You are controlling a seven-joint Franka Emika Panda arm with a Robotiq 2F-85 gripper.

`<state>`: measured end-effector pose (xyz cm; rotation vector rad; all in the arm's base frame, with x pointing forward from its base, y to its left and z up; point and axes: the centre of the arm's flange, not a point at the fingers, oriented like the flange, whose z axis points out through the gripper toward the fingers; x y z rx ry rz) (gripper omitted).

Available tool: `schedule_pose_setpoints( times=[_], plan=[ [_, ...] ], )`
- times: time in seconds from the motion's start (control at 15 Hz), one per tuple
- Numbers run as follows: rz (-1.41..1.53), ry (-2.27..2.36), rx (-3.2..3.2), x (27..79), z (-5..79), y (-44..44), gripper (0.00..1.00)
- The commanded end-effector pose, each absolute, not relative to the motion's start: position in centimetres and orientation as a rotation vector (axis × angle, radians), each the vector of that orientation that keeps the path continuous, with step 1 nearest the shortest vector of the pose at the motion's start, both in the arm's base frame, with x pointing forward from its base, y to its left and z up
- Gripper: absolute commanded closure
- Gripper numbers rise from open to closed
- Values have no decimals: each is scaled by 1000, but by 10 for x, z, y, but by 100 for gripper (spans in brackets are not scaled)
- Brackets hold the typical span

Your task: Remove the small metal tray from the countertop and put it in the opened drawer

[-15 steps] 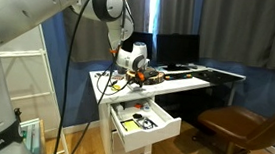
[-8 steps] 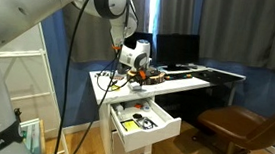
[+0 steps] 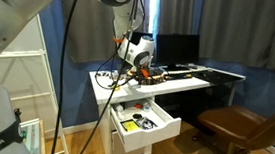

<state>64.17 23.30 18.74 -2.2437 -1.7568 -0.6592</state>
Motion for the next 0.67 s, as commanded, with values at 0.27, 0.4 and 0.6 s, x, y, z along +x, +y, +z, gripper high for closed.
schedule_pose_setpoints(
  times=[0.27, 0.4, 0.6],
  plan=[
    [-641, -1829, -2179, 565, 187, 154, 99],
    [-616, -1829, -2202, 553, 181, 133, 99],
    [-558, -1820, -2288, 540, 168, 101, 99]
  ],
)
